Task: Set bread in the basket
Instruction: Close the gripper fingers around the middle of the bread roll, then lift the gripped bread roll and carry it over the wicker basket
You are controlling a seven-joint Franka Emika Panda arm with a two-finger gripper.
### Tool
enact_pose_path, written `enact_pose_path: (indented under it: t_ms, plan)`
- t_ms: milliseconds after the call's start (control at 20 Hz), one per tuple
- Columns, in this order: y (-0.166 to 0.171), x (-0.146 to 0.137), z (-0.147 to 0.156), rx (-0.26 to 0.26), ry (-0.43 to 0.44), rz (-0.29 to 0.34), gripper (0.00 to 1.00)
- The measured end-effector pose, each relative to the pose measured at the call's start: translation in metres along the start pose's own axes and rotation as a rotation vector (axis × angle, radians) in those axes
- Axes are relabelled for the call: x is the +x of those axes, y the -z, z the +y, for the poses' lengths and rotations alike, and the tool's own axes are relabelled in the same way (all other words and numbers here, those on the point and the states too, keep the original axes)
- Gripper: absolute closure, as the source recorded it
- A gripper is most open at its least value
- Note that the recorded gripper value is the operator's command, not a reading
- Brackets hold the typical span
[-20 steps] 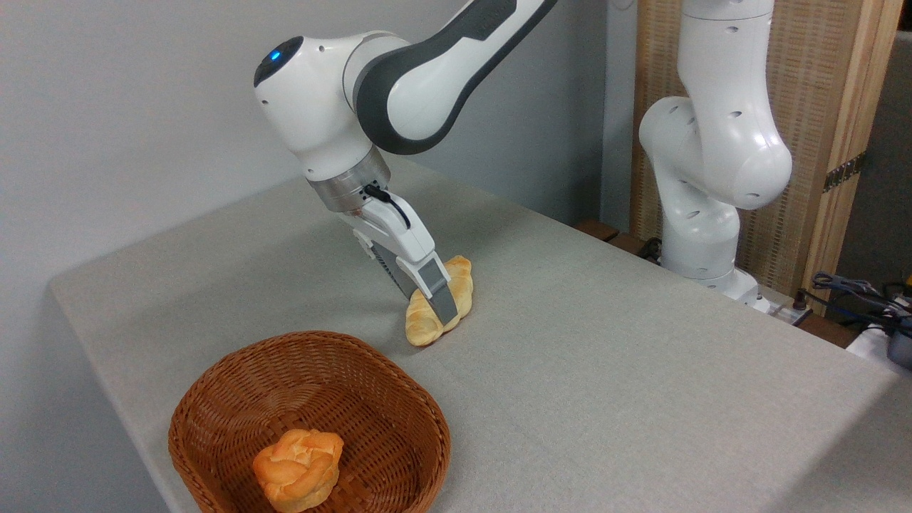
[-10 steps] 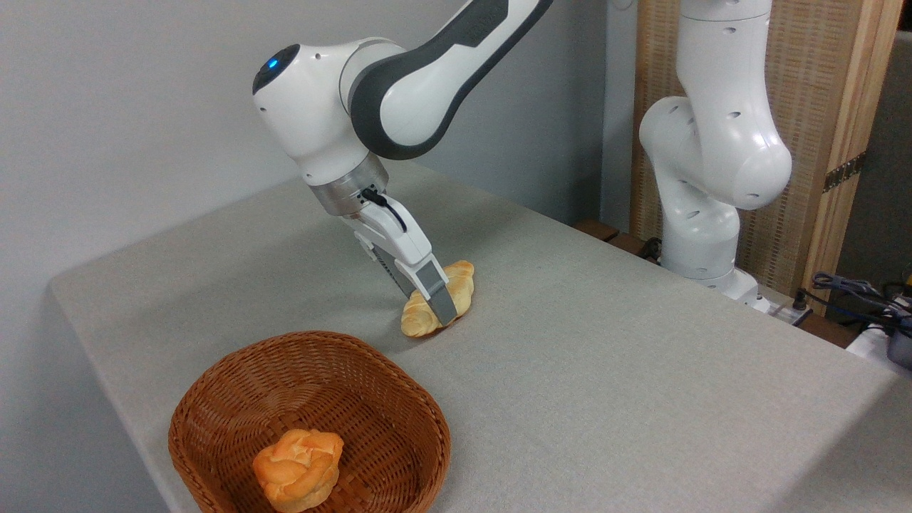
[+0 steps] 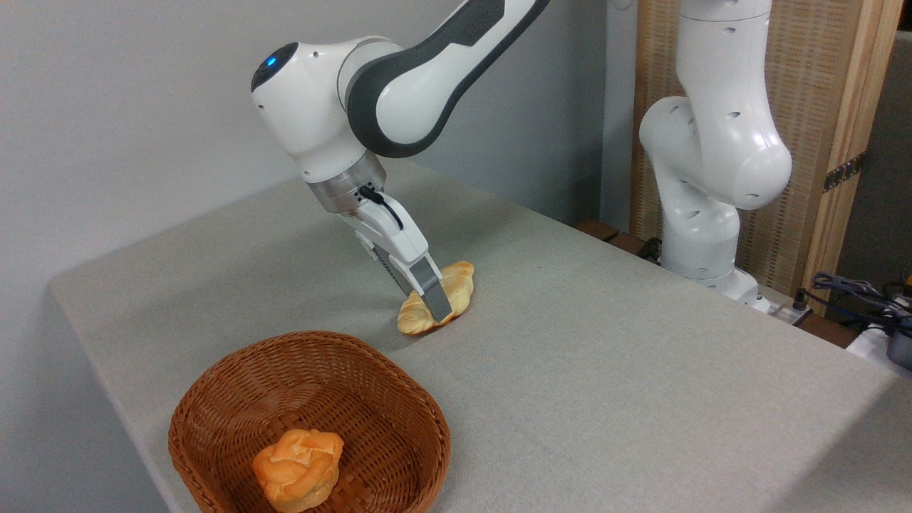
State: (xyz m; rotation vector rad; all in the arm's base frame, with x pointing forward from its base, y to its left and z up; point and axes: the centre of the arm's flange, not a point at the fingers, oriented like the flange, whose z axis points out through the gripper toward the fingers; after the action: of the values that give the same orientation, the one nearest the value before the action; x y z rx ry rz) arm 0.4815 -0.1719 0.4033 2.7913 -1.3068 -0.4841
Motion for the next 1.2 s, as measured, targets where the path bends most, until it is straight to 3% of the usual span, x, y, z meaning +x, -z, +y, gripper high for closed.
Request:
enact_pose_path:
  t_ms: [950,1200]
  plan:
    - [0.005,-0.001,-0.002,0.004,0.004,0.009,0.60]
    - [0.045,-0.007,0.000,0.023,0.006,0.044,0.59]
